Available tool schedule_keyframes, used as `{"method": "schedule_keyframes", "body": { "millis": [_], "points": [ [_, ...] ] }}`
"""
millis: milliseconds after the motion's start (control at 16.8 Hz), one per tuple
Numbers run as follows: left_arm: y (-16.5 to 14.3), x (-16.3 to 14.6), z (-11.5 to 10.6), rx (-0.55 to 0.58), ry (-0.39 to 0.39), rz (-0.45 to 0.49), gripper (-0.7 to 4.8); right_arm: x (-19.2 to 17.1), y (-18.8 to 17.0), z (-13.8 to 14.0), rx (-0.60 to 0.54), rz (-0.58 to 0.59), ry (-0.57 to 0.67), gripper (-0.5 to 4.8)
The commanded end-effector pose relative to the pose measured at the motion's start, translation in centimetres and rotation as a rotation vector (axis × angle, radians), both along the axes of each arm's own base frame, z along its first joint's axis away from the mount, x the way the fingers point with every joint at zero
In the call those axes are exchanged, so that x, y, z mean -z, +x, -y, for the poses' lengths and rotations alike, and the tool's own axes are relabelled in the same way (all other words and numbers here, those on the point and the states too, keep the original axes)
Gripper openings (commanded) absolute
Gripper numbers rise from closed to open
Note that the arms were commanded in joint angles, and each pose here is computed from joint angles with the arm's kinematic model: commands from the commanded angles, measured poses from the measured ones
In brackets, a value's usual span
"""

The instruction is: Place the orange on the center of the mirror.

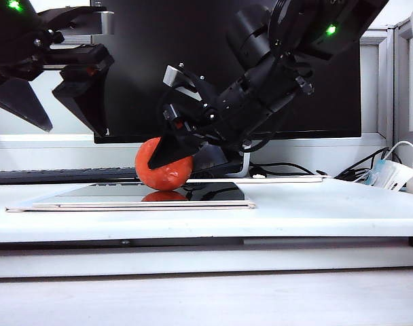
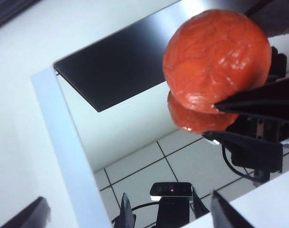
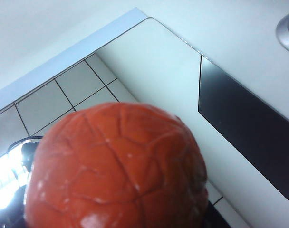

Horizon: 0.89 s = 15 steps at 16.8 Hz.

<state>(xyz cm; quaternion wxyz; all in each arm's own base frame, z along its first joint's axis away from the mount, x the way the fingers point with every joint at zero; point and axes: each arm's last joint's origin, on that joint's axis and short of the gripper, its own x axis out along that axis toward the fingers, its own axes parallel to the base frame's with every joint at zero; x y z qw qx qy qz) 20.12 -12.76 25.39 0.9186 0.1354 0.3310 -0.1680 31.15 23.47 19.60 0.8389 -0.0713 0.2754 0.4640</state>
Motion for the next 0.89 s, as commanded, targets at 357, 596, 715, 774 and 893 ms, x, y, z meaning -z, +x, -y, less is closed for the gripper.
{"method": "schedule_keyframes", "body": {
  "millis": [357, 596, 715, 774, 893],
  "points": [
    [0.01, -0.18, 0.0, 0.002, -0.003, 0.002, 4.79, 0.72, -0.2, 0.03, -0.027, -0.026, -0.035, 3.0],
    [0.0, -0.18, 0.0, 0.001, -0.002, 0.002, 4.79, 0.68, -0.28, -0.03, -0.055, -0.036, -0.017, 4.67],
    [0.0, -0.18, 0.0, 0.001, -0.002, 0.002, 4.79, 0.63, -0.28, -0.04, -0.057, -0.036, -0.015, 4.79],
    [0.0, -0.18, 0.0, 0.001, -0.002, 0.002, 4.79, 0.55, -0.29, -0.01, -0.057, -0.034, -0.014, 4.79],
    [0.0, -0.18, 0.0, 0.001, -0.002, 0.002, 4.79, -0.18, -0.42, 0.08, -0.057, -0.016, -0.002, 4.79]
  ]
}}
